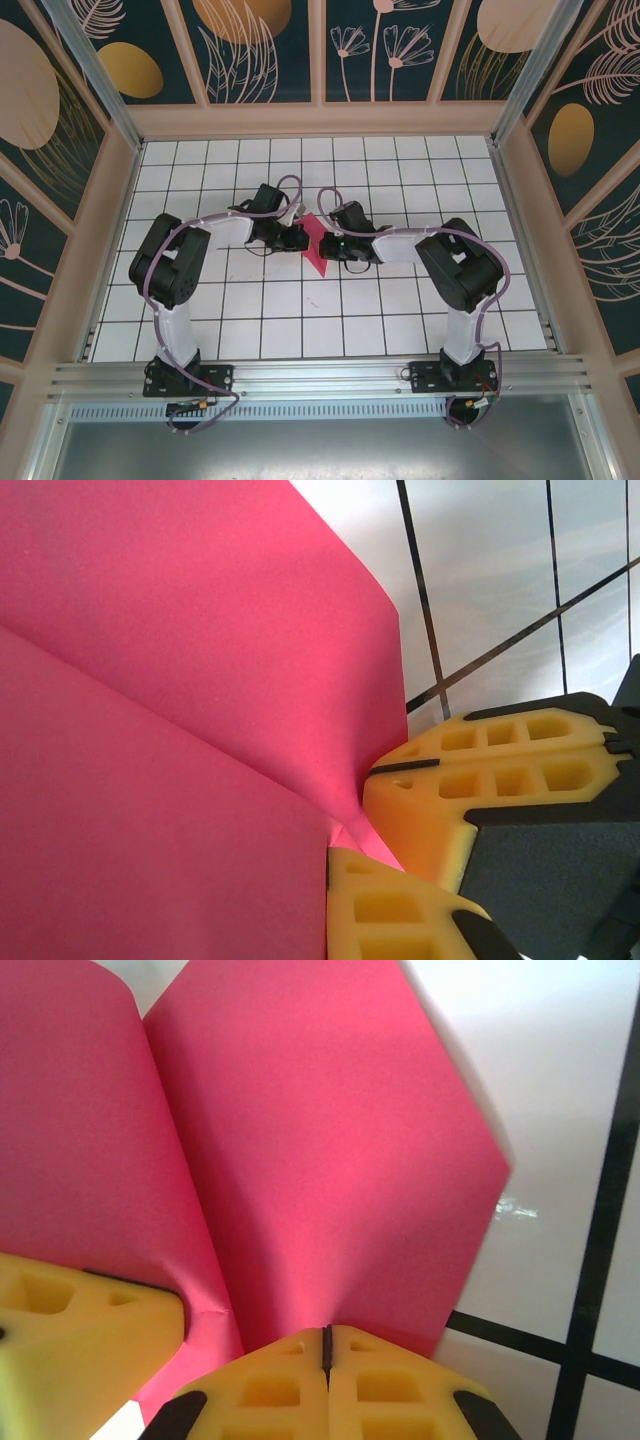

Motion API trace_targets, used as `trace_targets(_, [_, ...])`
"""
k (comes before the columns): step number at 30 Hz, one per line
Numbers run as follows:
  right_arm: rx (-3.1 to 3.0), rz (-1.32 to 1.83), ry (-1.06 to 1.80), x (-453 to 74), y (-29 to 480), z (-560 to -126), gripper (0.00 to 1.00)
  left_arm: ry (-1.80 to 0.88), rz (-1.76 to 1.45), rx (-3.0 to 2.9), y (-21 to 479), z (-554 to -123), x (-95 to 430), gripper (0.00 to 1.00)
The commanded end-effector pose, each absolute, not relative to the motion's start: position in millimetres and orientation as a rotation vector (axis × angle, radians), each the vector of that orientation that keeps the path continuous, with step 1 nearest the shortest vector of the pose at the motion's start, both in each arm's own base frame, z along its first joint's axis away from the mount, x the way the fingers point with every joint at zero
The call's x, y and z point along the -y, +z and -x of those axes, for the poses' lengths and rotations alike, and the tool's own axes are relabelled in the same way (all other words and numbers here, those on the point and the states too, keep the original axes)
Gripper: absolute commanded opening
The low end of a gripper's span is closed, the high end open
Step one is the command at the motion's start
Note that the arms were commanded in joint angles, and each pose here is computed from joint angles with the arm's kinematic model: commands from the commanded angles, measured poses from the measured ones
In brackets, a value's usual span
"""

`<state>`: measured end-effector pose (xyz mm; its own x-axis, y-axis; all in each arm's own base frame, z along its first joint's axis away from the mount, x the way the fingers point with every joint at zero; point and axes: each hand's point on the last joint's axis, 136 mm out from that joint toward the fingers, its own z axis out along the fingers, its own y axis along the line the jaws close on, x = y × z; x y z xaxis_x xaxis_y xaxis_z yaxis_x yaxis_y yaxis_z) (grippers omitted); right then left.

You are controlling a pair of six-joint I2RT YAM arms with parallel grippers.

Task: Fold a paper plane with a square sheet of paper (pick it up from the middle)
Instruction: Fourth fold the wing at the center of the table.

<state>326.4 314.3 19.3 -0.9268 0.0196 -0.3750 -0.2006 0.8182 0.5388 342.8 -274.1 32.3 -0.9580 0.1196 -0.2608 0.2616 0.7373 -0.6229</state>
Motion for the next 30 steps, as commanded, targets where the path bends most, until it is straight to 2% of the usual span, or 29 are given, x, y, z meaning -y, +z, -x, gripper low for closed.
trace_targets(1, [-2.746, 0.165, 0.751, -304.5, -11.9, -310.8, 0.03, -1.001, -0.347, -2.702, 28.5, -353.3, 272.5, 0.10])
trace_targets(21, [-2.764, 0.250, 0.744, -303.5, -18.5, -302.9, 0.02, -0.956, -0.536, -2.635, 25.9, -367.5, 278.2, 0.12])
trace_targets(30, [-2.783, 0.255, 0.611, -284.5, -29.4, -306.6, 0.00, -1.029, -0.626, -2.614, 35.4, -365.3, 287.8, 0.11])
